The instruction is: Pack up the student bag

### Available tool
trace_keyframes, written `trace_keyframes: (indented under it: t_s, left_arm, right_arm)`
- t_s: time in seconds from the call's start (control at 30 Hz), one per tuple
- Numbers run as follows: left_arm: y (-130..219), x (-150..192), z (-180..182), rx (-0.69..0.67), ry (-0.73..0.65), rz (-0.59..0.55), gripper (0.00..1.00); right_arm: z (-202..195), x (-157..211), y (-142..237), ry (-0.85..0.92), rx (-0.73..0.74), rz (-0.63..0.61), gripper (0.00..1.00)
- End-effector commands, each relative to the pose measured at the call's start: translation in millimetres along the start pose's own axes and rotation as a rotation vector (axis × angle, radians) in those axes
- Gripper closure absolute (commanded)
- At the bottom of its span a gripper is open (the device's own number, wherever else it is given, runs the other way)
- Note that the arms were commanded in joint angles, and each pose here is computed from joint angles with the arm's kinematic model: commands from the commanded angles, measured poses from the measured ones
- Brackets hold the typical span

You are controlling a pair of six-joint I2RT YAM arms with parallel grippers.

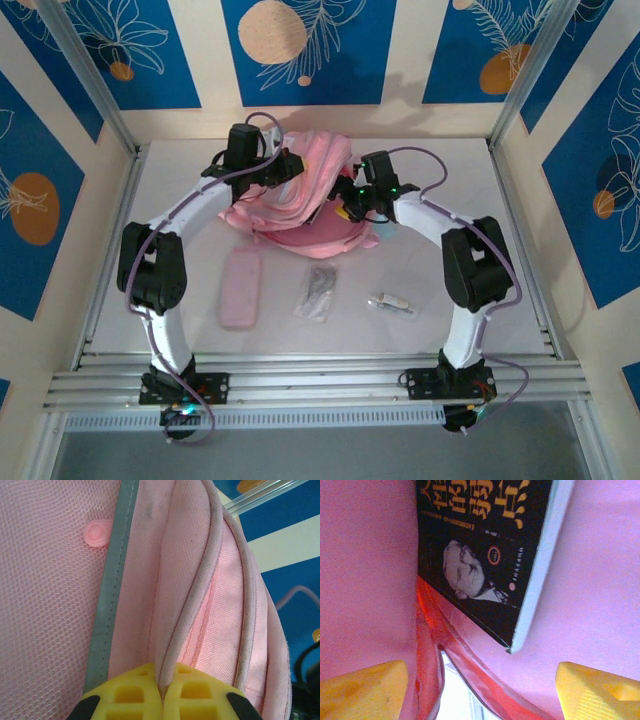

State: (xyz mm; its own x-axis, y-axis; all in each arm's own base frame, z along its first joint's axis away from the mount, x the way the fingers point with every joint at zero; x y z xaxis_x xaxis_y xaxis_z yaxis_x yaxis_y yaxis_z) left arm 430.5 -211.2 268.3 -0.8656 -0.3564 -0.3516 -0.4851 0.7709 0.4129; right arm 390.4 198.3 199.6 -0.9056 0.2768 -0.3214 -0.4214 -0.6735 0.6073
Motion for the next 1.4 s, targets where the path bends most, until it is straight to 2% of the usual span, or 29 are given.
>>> trace_keyframes:
  t_s: [0.0,0.1,0.13,0.2,0.27,0.3,0.37,0.53,0.73,0.93,1.27,1.37]
  left_arm:
    - [11,-7,-14,0.059,-0.046,-0.068,1.0]
    - [1,2,-1,0.054,-0.007,0.018,0.99]
    - [-1,6,4,0.049,0.007,0.034,0.94]
    - [-1,12,10,0.044,0.026,0.047,0.77]
    - [5,19,14,0.03,0.028,0.045,0.5]
    - [9,21,14,0.023,0.023,0.035,0.42]
    - [21,30,21,-0.018,0.033,0.006,0.36]
    - [50,49,47,-0.101,0.074,-0.084,0.33]
    - [76,67,101,-0.21,0.181,-0.157,0.33]
    - [101,81,142,-0.337,0.245,-0.239,0.33]
    - [92,72,171,-0.418,0.214,-0.31,0.36]
    - [83,72,185,-0.424,0.241,-0.318,0.41]
  right_arm:
    - [-4,9,40,0.063,0.124,-0.008,0.22]
    - [-3,7,71,0.136,0.265,-0.051,0.22]
    - [-4,6,82,0.163,0.316,-0.066,0.22]
    - [-6,5,100,0.202,0.401,-0.091,0.22]
    - [-6,7,112,0.227,0.447,-0.105,0.22]
    - [-6,8,116,0.24,0.457,-0.11,0.22]
    - [-3,13,118,0.267,0.427,-0.093,0.22]
    - [11,29,107,0.311,0.306,-0.04,0.22]
    - [21,55,88,0.337,0.272,0.019,0.22]
    - [30,72,85,0.344,0.22,0.014,0.22]
    - [45,89,79,0.378,0.19,-0.029,0.23]
    - [48,93,81,0.389,0.191,-0.031,0.23]
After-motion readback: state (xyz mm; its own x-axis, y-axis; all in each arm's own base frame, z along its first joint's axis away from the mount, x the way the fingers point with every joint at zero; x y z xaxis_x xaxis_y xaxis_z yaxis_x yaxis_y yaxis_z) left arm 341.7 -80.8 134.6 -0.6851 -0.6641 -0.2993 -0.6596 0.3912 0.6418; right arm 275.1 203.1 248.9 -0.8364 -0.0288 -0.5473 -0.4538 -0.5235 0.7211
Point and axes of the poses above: each hand's point on the last joint's axis, 136 mm out from that joint toward the fingers, its own y axis back along the fingers, its own z axis along the line the jaws close on, x = y × z, the point moved 9 cm from there along y, back along the fingers, and after that the axes turned 10 degrees about y, right-handed, at the moved point
